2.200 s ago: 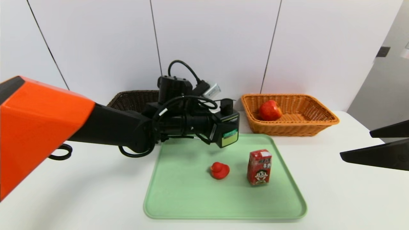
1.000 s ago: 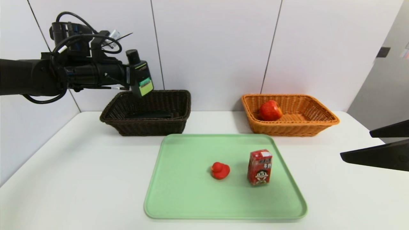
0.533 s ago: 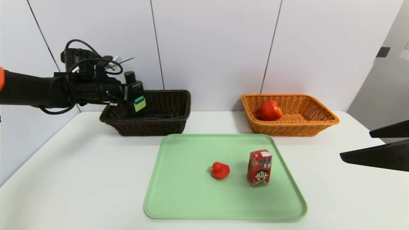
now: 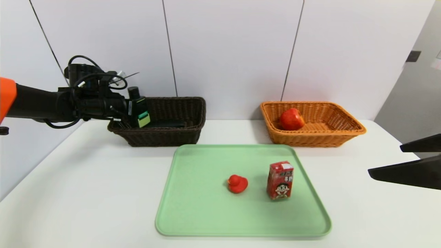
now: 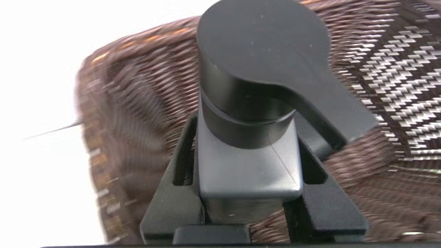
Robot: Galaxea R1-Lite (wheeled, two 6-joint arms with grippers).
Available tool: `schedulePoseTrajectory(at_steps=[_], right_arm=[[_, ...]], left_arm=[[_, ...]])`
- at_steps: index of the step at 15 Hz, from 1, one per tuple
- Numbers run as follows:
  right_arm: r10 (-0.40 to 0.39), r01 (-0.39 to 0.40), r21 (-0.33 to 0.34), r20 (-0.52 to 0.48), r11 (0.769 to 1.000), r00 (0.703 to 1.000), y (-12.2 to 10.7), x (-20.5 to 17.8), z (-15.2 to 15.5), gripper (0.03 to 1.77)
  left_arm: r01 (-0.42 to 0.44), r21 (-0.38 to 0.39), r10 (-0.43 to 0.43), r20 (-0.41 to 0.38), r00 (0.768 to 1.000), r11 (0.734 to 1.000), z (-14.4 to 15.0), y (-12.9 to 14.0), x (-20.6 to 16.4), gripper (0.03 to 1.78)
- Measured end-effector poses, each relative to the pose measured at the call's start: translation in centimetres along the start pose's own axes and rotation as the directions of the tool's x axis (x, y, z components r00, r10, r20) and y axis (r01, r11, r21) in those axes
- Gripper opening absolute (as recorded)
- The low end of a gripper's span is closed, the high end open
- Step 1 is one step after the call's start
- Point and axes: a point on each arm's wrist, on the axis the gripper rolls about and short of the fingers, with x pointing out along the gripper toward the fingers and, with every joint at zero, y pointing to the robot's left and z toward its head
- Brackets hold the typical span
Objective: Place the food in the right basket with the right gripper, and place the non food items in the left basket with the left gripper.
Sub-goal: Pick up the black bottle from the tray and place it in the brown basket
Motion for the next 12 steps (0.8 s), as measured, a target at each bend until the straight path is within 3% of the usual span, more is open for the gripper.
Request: schedulePoseTrajectory(at_steps=[3, 7, 12], right_arm=[[0.002, -0.002, 0.000, 0.000, 1.000, 1.000, 0.0, 0.0, -0.1, 1.70], [-0.001, 0.001, 0.000, 0.003, 1.000, 1.000, 0.0, -0.2, -0.1, 1.70], [0.002, -0.002, 0.004, 0.010, 1.000, 1.000, -0.1, -0.4, -0.3, 1.70]], left_arm=[[-0.005, -0.005, 0.005, -0.005, 1.000, 1.000, -0.2, 0.3, 0.0, 0.66], [-0.006, -0.007, 0.006, -0.007, 1.000, 1.000, -0.3, 0.4, 0.0, 1.08], [-0.007, 0.013, 0.006, 0.041, 0.999, 1.000, 1.5, -0.3, -1.8, 1.38]])
